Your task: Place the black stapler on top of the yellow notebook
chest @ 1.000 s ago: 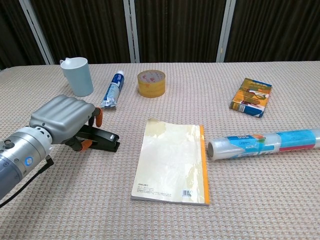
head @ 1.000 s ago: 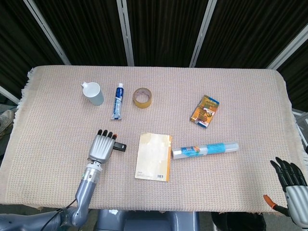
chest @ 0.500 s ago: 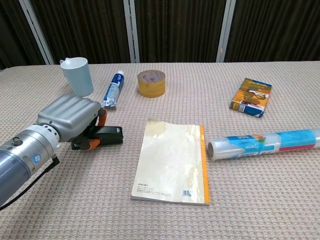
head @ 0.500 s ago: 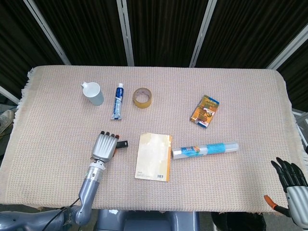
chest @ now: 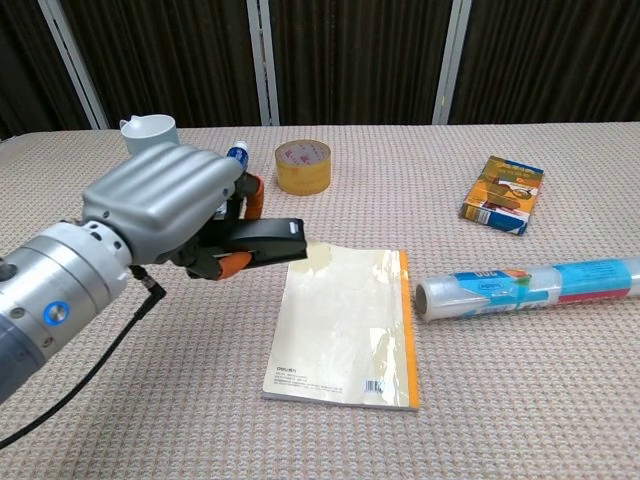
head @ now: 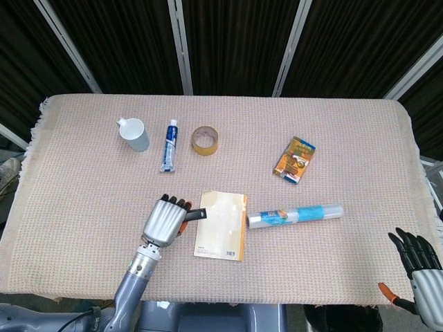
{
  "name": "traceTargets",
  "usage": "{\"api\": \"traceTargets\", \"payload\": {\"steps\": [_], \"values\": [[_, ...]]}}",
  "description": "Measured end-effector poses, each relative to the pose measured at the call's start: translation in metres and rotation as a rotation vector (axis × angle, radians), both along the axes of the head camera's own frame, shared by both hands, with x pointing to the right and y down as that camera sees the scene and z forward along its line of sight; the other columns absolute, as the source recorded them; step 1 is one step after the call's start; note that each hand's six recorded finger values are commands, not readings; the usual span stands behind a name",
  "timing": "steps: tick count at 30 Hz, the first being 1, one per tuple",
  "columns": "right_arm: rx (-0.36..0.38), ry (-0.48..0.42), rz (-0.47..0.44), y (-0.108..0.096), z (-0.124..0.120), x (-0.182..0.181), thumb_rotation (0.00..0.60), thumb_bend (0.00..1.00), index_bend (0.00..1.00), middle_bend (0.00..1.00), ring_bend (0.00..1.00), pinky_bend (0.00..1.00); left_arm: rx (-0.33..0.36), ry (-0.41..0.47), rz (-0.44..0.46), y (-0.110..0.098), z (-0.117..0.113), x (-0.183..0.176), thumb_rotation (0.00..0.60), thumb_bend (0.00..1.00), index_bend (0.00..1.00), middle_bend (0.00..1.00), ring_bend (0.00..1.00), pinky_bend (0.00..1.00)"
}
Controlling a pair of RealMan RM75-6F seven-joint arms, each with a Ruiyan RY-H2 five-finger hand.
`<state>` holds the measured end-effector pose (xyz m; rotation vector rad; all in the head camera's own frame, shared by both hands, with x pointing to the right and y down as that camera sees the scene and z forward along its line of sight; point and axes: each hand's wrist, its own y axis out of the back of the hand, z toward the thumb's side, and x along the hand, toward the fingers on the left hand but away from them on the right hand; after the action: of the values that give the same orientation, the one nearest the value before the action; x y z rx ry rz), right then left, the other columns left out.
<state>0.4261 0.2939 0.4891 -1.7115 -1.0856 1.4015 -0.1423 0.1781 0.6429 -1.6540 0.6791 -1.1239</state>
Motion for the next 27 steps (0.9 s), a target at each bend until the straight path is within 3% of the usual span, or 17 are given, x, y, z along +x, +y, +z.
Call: {"api": "traceTargets", "payload": {"steps": [15, 27], "values": [[0.004, -0.051, 0.003, -0.002, -0.007, 0.007, 0.600, 0.15, 0.00, 0.00, 0.00, 0.00, -0.051, -0.045, 0.060, -0.005, 0.048, 0.076, 0.600, 0.38, 0.73, 0.61, 0.52, 0.49], [0.006, -0.063, 0.010, -0.006, -0.009, 0.010, 0.600, 0.15, 0.00, 0.00, 0.00, 0.00, -0.055, -0.064, 0.079, -0.006, 0.069, 0.105, 0.600, 0.36, 0.70, 0.59, 0.51, 0.48]]}}
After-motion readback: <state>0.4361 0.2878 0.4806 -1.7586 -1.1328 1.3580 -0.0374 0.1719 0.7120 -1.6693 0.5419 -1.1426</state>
